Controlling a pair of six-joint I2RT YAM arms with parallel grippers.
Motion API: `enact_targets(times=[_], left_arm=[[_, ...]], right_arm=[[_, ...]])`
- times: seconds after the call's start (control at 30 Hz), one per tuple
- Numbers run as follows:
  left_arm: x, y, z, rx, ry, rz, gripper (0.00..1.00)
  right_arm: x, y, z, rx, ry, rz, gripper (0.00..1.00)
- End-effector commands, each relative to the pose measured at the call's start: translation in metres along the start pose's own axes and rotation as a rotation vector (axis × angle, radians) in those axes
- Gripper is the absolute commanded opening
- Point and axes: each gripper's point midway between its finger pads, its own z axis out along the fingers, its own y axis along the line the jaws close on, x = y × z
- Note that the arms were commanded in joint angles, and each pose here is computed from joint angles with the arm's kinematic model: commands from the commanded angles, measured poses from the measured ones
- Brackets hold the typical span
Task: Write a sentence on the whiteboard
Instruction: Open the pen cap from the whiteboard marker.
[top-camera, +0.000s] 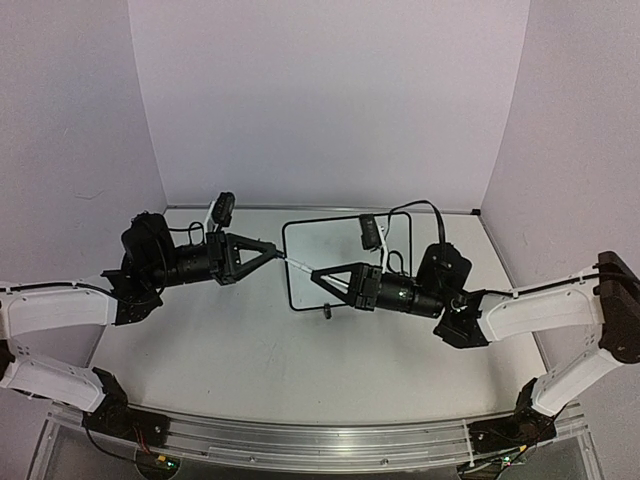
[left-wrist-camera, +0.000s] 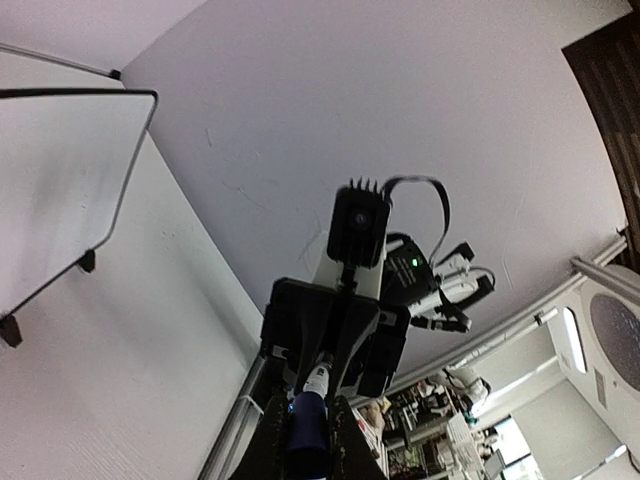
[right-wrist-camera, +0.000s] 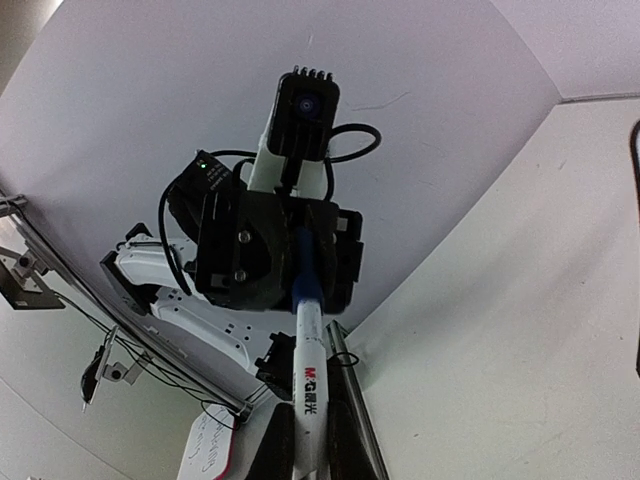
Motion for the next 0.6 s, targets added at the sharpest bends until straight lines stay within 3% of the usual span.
enact_targets(times=[0.0,0.3,0.4,0.57], left_arm=[[-0.046,-0.013,-0.025,0.005,-0.140,0.047,0.00],[-0.056,-0.013,-0.046,-0.139,-0.158,0.148,0.00],[-0.046,0.013,-0.048,-0.231,-0.137,0.115,0.00],[-0.014,0.093,-0.057,-0.506,-0.033,0.035,0.00]], right_arm=[[-0.018,0.009,-0.023,0.000,-0.095,-0.009,0.00],[-0.012,0.002,-0.059,0.058,-0.136,0.007,0.00],[-0.013,0.001,-0.065,0.094,-0.132,-0.017,0.00],[-0.020,-0.011,-0.067,0.250,-0.079,-0.115,0.00]])
